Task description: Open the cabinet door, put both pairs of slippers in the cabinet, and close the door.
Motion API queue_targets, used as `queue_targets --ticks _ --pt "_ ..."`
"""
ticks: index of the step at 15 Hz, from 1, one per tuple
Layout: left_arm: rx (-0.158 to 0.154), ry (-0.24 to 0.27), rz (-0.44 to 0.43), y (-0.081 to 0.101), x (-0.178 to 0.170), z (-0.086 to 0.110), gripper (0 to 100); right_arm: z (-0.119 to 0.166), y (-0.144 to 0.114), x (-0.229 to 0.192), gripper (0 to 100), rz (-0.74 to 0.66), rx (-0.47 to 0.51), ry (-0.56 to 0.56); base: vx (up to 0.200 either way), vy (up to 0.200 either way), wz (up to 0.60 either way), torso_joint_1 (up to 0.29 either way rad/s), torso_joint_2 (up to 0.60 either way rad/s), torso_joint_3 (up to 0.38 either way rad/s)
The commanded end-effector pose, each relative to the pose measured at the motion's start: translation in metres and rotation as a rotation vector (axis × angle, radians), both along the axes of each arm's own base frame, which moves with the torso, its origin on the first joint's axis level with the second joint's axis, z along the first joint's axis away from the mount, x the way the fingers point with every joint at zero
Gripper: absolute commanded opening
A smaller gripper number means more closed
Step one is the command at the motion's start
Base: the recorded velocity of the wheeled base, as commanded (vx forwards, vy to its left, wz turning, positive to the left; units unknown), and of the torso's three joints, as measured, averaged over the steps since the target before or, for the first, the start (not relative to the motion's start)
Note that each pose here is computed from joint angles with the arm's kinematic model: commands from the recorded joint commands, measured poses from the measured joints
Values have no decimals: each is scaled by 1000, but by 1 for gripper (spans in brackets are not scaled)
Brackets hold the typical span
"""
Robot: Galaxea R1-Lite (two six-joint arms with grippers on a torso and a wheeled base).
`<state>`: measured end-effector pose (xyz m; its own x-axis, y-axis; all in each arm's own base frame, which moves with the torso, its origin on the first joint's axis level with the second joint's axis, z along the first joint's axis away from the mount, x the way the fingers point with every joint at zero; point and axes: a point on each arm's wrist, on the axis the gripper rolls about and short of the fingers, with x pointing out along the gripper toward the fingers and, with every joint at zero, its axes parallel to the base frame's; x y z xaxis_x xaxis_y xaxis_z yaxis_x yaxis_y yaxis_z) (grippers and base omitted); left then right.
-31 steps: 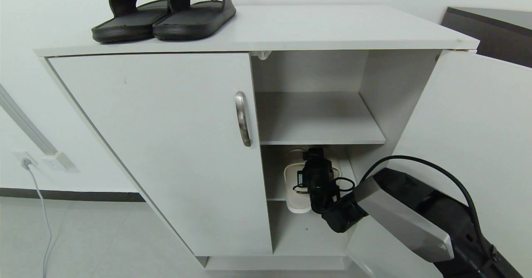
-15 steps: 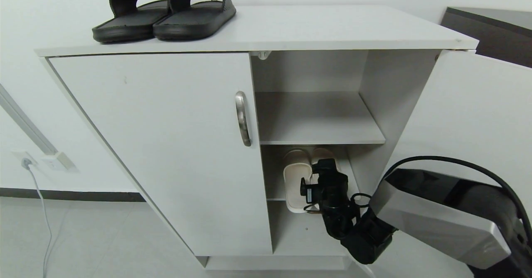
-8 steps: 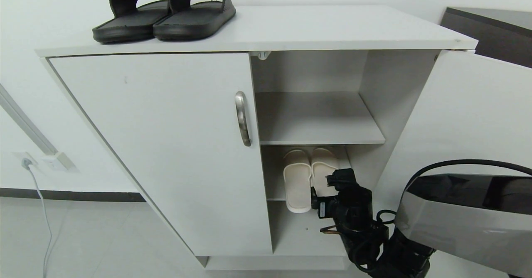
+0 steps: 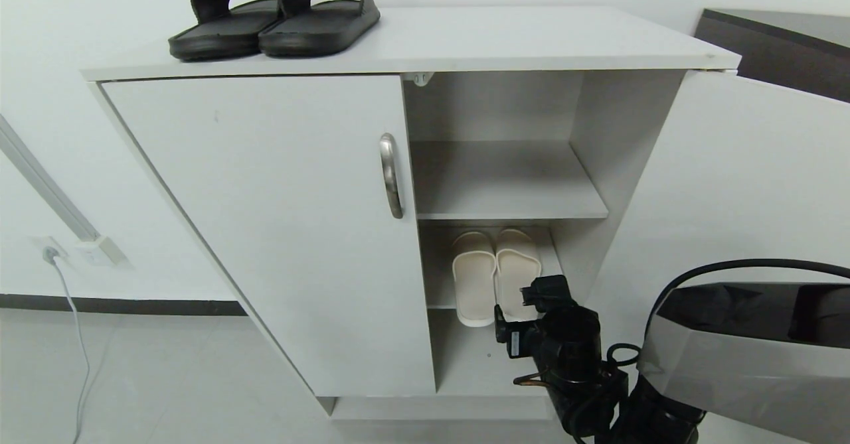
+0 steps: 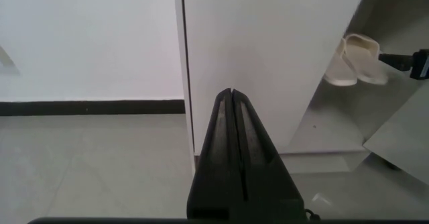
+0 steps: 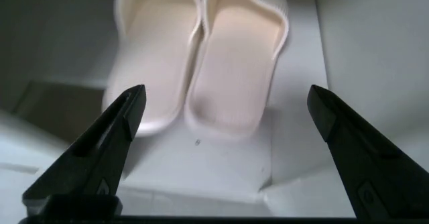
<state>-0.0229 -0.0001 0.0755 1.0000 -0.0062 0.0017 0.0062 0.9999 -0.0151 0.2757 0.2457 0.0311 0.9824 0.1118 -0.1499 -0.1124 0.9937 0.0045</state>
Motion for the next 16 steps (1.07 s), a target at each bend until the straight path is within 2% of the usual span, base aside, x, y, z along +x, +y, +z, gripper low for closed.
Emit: queue_targets --ticks 1,2,16 --pt "0 2 0 0 0 0 0 0 0 -1 100 2 0 0 -200 0 0 -2 -2 2" --pt "0 0 0 0 0 0 0 0 0 -1 100 2 0 0 -200 0 0 2 2 7" --pt "1 2 -1 0 0 0 0 2 -8 -12 100 8 -5 -3 0 0 0 0 1 4"
